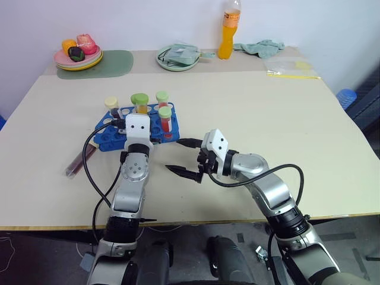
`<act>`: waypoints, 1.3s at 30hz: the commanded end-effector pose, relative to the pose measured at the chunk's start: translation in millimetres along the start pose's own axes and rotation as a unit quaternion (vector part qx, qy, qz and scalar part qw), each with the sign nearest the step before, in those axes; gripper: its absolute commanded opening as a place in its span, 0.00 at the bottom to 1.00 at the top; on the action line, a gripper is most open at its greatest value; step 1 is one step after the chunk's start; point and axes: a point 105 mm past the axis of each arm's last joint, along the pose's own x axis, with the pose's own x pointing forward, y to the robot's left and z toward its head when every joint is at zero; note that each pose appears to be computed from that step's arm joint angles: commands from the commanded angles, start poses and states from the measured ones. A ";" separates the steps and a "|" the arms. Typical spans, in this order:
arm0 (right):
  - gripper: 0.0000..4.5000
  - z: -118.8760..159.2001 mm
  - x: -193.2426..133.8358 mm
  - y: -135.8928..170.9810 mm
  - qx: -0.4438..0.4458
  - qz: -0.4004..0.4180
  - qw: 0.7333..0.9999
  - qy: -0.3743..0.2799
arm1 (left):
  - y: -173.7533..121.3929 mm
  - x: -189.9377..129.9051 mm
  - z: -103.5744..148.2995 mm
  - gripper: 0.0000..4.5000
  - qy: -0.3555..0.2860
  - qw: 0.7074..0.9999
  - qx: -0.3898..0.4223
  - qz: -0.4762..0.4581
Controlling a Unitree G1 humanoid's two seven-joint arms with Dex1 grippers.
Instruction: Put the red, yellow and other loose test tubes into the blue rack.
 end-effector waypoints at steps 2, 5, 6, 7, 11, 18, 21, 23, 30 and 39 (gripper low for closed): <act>0.96 14.6 2.1 2.8 -0.017 0.006 1.000 -0.024 | 1.6 0.8 2.5 0.17 -0.015 1.000 -0.012 0.004; 0.96 15.3 2.8 3.1 -0.018 0.007 0.999 -0.025 | 0.1 -1.6 1.0 0.28 -0.019 1.000 -0.012 -0.004; 0.96 15.6 3.0 3.2 -0.018 0.007 0.999 -0.026 | 0.4 -2.7 -0.2 0.41 -0.019 1.000 -0.013 -0.005; 0.96 15.9 3.4 3.3 -0.019 0.008 0.999 -0.026 | 1.1 -3.6 -1.3 0.49 -0.018 1.000 -0.015 -0.004; 0.96 17.5 4.4 3.7 -0.021 0.008 0.999 -0.029 | 9.9 -9.5 9.8 0.95 -0.039 0.999 -0.017 -0.006; 0.96 19.7 3.8 4.3 -0.018 0.010 0.999 -0.032 | 72.0 -26.9 71.8 0.98 -0.100 0.995 0.000 -0.012; 0.96 19.4 3.9 5.2 -0.015 0.014 0.999 -0.033 | 96.3 -27.7 96.9 0.98 -0.101 0.994 0.022 -0.032; 0.96 19.5 4.3 5.6 -0.015 0.016 0.999 -0.033 | 113.0 -26.4 103.7 0.98 -0.076 0.996 0.034 -0.040; 0.96 19.3 6.8 6.9 -0.014 0.028 0.999 -0.033 | 189.2 -44.1 55.4 0.98 0.247 0.956 0.115 -0.106; 0.96 20.1 12.2 7.1 -0.019 0.042 0.998 -0.034 | 222.9 -55.0 -2.9 0.98 0.494 0.838 0.150 -0.176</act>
